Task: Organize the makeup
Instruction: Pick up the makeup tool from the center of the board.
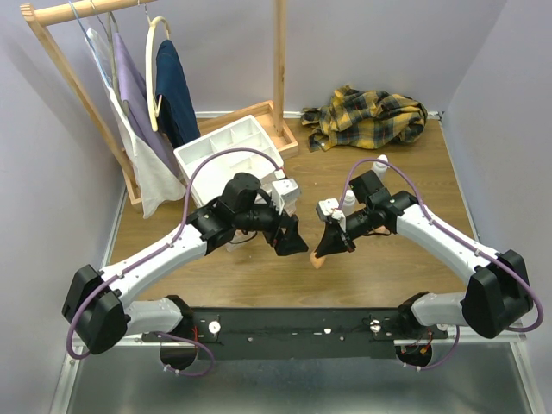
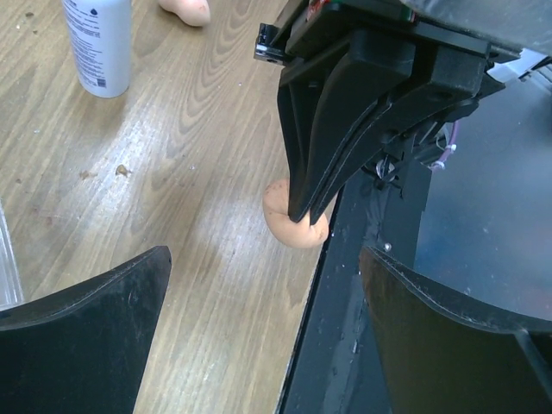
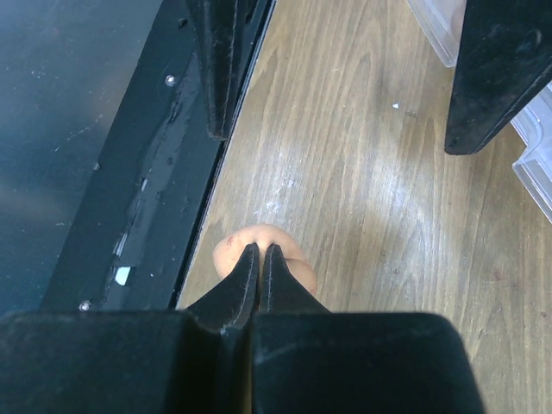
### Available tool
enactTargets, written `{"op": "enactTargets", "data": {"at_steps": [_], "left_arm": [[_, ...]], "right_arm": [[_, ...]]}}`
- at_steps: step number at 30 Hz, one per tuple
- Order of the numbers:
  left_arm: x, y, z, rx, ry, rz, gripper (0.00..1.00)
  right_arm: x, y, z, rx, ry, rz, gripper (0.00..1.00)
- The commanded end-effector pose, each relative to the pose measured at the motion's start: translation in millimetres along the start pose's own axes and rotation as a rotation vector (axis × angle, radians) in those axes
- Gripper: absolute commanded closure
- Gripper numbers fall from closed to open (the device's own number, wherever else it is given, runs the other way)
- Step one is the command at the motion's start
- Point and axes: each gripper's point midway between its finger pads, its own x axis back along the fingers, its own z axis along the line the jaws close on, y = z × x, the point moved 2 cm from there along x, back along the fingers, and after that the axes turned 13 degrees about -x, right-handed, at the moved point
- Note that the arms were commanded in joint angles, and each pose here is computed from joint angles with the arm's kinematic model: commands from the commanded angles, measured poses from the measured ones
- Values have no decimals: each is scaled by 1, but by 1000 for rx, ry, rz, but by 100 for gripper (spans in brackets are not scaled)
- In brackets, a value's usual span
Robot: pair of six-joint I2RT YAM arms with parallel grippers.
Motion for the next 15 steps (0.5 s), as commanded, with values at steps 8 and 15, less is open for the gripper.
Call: {"op": "enactTargets", "data": {"at_steps": [8, 15], "left_arm": [[-5, 2, -9, -20, -51, 9, 1], [-18, -5, -17, -12, -85, 37, 1]], "right_arm": [[7, 28, 10, 42, 39, -70, 95], [8, 33, 14, 35, 71, -94, 95]]}}
